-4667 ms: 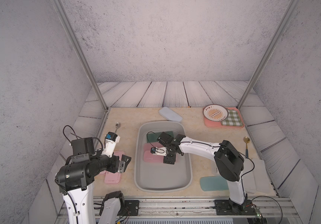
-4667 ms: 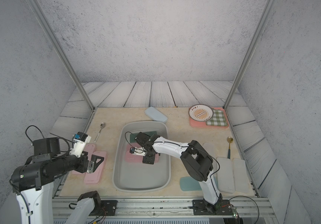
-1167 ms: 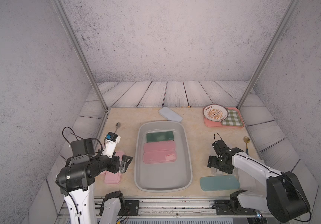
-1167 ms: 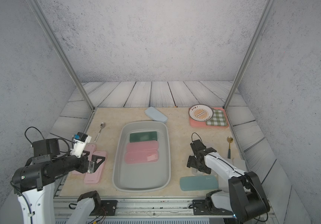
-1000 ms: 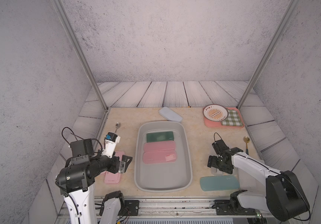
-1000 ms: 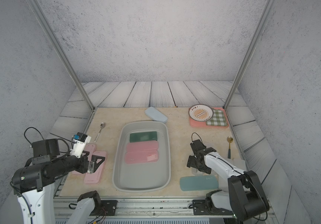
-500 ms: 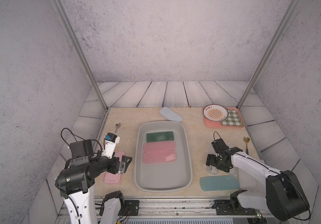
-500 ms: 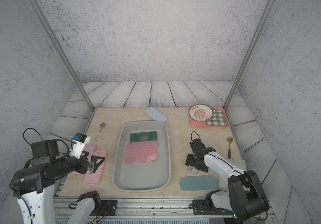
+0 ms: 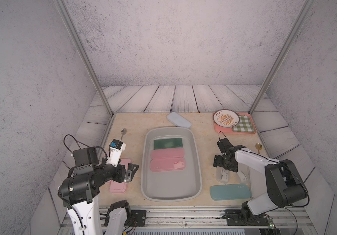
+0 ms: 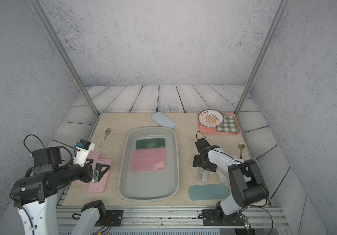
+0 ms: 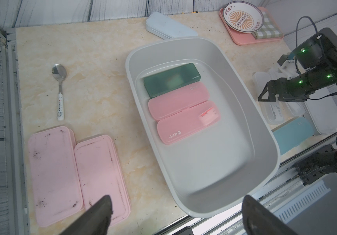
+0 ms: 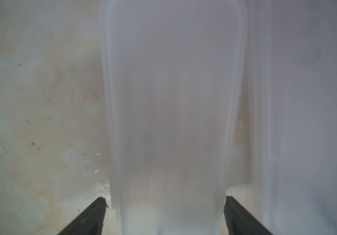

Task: Put the pencil case into the storage box
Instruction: Pick up the pencil case from the center of the board.

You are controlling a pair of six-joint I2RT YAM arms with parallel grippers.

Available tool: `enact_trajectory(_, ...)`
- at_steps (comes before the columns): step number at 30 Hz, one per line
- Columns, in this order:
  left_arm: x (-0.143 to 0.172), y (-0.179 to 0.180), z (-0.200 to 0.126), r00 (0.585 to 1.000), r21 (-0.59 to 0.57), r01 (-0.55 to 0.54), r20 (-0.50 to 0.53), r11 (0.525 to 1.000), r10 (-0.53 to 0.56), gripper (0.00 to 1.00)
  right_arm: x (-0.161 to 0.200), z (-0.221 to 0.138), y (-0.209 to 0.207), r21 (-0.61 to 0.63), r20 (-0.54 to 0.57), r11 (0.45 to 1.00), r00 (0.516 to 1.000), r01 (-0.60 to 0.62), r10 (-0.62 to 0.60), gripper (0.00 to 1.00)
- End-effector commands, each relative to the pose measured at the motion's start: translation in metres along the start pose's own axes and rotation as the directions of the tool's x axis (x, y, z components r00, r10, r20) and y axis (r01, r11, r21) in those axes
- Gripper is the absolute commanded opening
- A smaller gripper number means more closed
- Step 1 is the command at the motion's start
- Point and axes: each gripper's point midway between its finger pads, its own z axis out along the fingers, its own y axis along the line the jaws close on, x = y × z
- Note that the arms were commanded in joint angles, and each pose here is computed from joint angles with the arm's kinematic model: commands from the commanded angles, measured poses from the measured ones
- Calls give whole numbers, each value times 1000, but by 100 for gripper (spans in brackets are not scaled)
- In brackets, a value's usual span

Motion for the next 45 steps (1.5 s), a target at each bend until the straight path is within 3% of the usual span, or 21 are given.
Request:
enact_trajectory(1, 1, -3, -1, 1000, 10, 1, 9, 1000, -1, 100, -3, 9, -5, 47, -6, 999, 1000, -1, 1, 92)
enact_trajectory(10, 1, -3, 0, 1000, 16, 0, 10, 1000, 0, 100, -9, 13, -4, 45, 36, 999, 999, -26, 24, 81)
enact_trajectory(15, 1, -4, -1, 1000, 14, -3, 15, 1000, 3, 100, -1, -2, -1, -32, 66, 999, 997, -27, 29, 66)
enact_trajectory(19, 1, -4, -2, 1000, 11, -4, 16, 1000, 3, 100, 8, -42, 2, -110, 131, 994, 991, 20, -6, 65)
enact_trajectory(25, 0, -3, -1, 1000, 7, 1, 18, 1000, -2, 100, 21, -118, 33, -184, 295, 945, 932, 271, -210, 65)
enact_trajectory(29, 1, -2, -1, 1000, -1, 6, 17, 1000, -6, 100, 34, -162, 82, -220, 383, 840, 836, 496, -393, 66)
enact_trajectory(33, 0, 0, -3, 1000, -16, 14, 25, 1000, -13, 100, 49, -186, 140, -265, 495, 660, 687, 703, -532, 65)
enact_trajectory(37, -2, 0, -3, 999, -9, 29, 39, 1000, -29, 100, 61, -202, 195, -237, 594, 473, 512, 849, -620, 65)
enact_trajectory(40, -2, 1, -2, 999, -12, 34, 36, 999, -34, 100, 78, -201, 230, -166, 627, 318, 349, 933, -696, 65)
enact_trajectory(45, -2, 4, -1, 999, -15, 45, 30, 999, -44, 100, 108, -167, 266, -81, 623, 65, 101, 995, -775, 66)
